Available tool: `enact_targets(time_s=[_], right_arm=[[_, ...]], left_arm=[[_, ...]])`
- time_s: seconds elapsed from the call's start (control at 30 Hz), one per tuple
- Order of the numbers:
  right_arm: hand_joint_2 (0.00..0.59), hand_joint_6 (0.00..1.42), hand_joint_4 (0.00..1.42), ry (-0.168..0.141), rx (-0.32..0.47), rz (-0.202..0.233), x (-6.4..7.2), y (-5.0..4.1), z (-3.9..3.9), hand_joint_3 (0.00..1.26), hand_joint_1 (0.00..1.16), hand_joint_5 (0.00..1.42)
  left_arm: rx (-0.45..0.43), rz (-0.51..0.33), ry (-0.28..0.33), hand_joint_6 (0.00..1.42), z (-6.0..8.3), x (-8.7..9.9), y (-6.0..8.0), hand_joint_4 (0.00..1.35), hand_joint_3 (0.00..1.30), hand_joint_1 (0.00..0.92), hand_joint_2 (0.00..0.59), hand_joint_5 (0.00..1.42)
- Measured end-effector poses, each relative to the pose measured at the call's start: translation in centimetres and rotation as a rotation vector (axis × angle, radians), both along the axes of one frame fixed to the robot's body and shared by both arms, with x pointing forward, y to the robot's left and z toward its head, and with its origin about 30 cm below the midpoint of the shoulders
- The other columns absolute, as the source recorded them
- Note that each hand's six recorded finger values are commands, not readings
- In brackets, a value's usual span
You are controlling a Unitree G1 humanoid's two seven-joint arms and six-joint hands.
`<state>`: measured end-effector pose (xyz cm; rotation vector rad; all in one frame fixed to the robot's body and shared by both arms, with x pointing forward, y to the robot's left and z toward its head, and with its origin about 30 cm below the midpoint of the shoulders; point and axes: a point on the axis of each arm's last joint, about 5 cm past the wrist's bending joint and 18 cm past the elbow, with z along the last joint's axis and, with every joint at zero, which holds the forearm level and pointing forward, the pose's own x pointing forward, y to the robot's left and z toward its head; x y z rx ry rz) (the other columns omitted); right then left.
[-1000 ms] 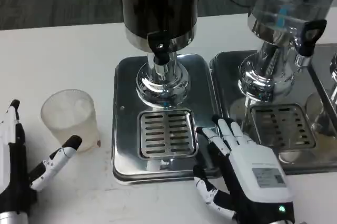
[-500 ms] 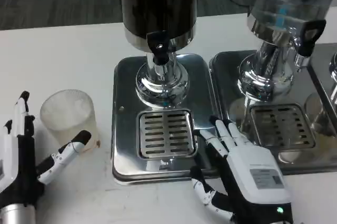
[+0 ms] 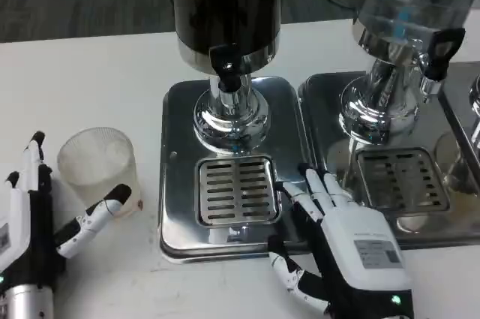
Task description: Grasp the cup under the faucet to collect the drink, then remove the cup.
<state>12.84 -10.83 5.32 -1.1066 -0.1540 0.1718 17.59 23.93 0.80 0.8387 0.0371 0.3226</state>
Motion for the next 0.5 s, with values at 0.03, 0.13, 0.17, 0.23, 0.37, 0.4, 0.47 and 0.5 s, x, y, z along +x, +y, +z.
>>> enact_targets(time_s=[0.03,0.13,0.17,0.23,0.37,0.4,0.47,0.5], right_arm=[[0.449,0.16,0.00,0.000,0.000,-0.001,0.00,0.02,-0.02,0.18,0.43,0.00],[0.449,0.16,0.00,0.000,0.000,-0.004,0.03,0.06,-0.06,0.18,0.43,0.00],[0.449,0.16,0.00,-0.001,0.001,-0.005,0.03,0.07,-0.07,0.20,0.43,0.00],[0.449,0.17,0.00,-0.002,0.001,-0.006,0.04,0.07,-0.07,0.21,0.43,0.01],[0.449,0.19,0.01,-0.003,0.001,-0.007,0.03,0.06,-0.08,0.23,0.42,0.02],[0.449,0.19,0.01,-0.004,0.001,-0.007,0.03,0.06,-0.08,0.24,0.42,0.03],[0.446,0.21,0.01,-0.003,0.000,-0.005,0.01,0.05,-0.09,0.26,0.42,0.03],[0.444,0.21,0.01,-0.002,0.000,-0.004,0.01,0.02,-0.10,0.27,0.42,0.03]], left_arm=[[0.001,-0.003,0.003,0.02,0.00,0.07,-0.01,0.00,0.00,0.165,0.015,0.19],[0.006,-0.011,0.004,0.03,0.13,0.39,0.01,0.00,0.00,0.165,0.015,0.19],[0.008,-0.016,0.002,0.03,0.21,0.54,0.02,0.00,0.00,0.165,0.015,0.20],[0.009,-0.019,-0.001,0.05,0.28,0.66,0.00,0.00,0.00,0.172,0.017,0.22],[0.007,-0.025,0.006,0.09,0.17,0.66,-0.01,0.00,0.00,0.183,0.021,0.26],[0.005,-0.028,0.005,0.10,0.17,0.68,-0.02,0.00,0.00,0.183,0.021,0.27],[0.002,-0.033,-0.002,0.12,0.26,0.85,-0.06,0.01,0.00,0.183,0.021,0.28],[0.000,-0.037,-0.010,0.12,0.36,1.03,-0.11,0.01,0.00,0.183,0.021,0.28]])
